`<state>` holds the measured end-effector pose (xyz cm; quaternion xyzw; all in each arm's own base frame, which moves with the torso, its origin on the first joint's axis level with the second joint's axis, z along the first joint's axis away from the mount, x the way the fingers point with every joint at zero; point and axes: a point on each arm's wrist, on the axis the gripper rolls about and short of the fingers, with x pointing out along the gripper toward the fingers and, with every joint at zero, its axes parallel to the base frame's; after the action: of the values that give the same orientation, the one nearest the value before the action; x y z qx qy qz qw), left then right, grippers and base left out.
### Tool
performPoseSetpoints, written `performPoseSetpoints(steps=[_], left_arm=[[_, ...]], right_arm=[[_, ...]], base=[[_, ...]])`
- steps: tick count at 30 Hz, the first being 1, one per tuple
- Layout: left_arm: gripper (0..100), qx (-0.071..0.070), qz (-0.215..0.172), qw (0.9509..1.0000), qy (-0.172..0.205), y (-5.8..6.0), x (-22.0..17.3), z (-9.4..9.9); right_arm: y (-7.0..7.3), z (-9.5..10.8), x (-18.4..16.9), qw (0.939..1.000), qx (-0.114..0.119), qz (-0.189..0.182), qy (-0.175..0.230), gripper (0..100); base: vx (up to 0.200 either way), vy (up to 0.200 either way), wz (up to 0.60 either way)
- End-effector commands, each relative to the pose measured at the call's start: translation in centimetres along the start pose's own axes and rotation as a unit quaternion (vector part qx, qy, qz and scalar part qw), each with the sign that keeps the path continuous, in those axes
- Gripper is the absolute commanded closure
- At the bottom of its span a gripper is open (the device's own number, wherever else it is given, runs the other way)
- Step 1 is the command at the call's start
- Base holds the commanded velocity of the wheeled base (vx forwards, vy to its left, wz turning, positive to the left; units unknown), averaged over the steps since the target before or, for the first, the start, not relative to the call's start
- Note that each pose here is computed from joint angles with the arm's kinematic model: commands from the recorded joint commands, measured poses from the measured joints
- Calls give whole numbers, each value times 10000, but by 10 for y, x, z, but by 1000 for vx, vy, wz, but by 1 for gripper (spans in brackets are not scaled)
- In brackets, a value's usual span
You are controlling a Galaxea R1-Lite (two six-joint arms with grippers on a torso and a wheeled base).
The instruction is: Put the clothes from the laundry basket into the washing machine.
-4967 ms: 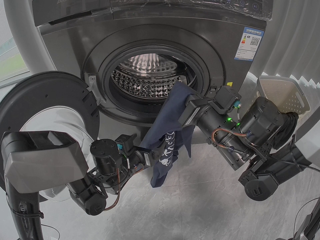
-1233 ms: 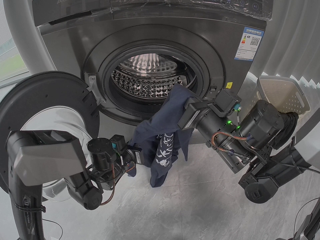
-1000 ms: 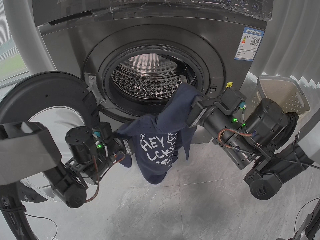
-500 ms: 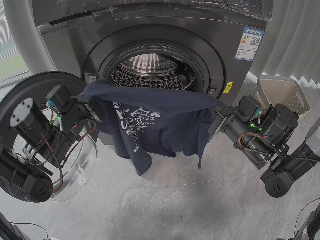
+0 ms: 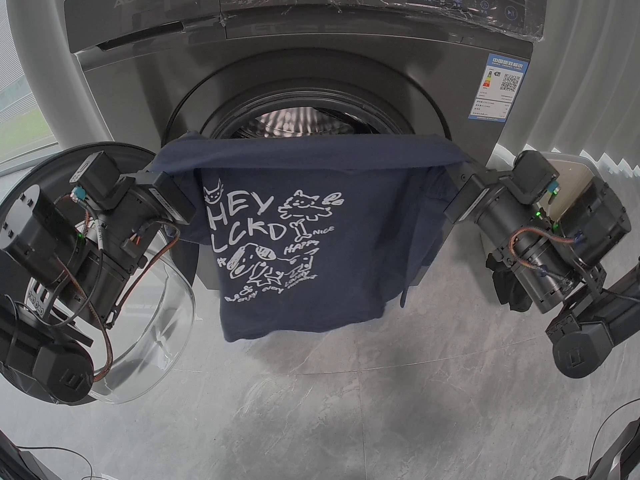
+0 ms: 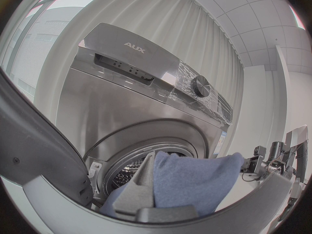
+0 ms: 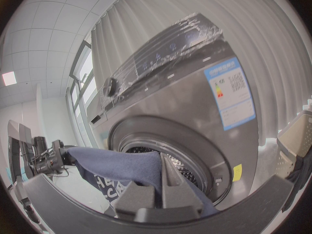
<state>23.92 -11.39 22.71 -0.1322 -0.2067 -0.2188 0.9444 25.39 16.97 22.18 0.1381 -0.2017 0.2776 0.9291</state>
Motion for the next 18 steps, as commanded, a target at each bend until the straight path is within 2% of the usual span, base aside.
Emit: performPoseSetpoints(steps=[1,7,18], left_arm=[[100,-5,-2,10000,-37,-1,0,2],[100,-3,8,10000,24,0,-2,-1],[100,-8,-6,10000,-21,-1,-2,3]], right_arm=[[2,19,-3,9996,1,-59,-274,100],[6,29,-6,9992,29,-71,-405,100],[6,26,-11,9994,56,-122,-327,100]], base=[[0,0,0],[0,0,0],[0,0,0]])
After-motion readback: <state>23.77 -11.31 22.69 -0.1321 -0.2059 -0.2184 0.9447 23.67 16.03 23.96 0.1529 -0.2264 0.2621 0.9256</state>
